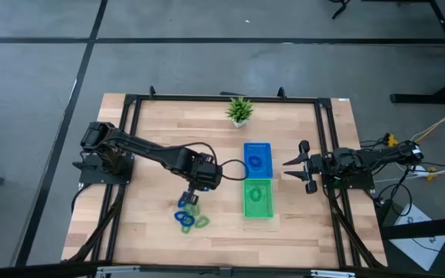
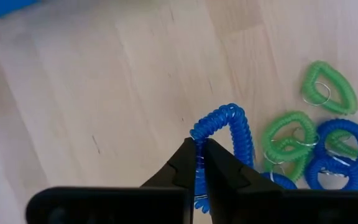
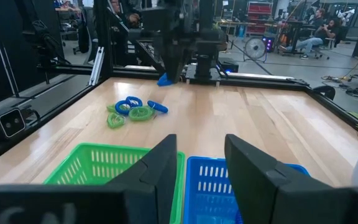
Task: Sort spring keychains
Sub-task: Put the blue spring keychain into the blue bin
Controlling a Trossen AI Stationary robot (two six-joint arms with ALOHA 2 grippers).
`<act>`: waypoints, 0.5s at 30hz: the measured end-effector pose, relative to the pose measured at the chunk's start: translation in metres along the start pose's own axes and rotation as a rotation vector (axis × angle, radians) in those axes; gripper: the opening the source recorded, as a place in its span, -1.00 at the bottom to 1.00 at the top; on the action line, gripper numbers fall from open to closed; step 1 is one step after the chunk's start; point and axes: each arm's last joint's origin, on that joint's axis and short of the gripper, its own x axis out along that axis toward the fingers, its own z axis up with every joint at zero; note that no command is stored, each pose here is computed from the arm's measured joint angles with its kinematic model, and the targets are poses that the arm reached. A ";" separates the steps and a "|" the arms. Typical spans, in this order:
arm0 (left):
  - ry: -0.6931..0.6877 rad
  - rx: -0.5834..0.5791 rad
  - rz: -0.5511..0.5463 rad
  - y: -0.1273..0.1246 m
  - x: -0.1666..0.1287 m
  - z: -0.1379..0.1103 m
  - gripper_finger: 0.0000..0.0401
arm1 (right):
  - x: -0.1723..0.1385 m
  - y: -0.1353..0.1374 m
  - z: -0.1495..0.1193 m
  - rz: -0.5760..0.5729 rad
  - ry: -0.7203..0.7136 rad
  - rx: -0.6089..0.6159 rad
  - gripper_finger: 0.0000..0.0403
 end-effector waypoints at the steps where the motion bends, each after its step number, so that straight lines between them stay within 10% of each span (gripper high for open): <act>1: -0.004 0.001 0.001 0.000 -0.003 0.000 -0.94 | 0.000 0.000 0.000 0.000 0.000 0.000 -0.33; 15: -0.184 -0.075 0.102 0.005 -0.080 -0.021 -0.94 | 0.000 0.000 0.000 0.008 -0.001 0.000 -0.33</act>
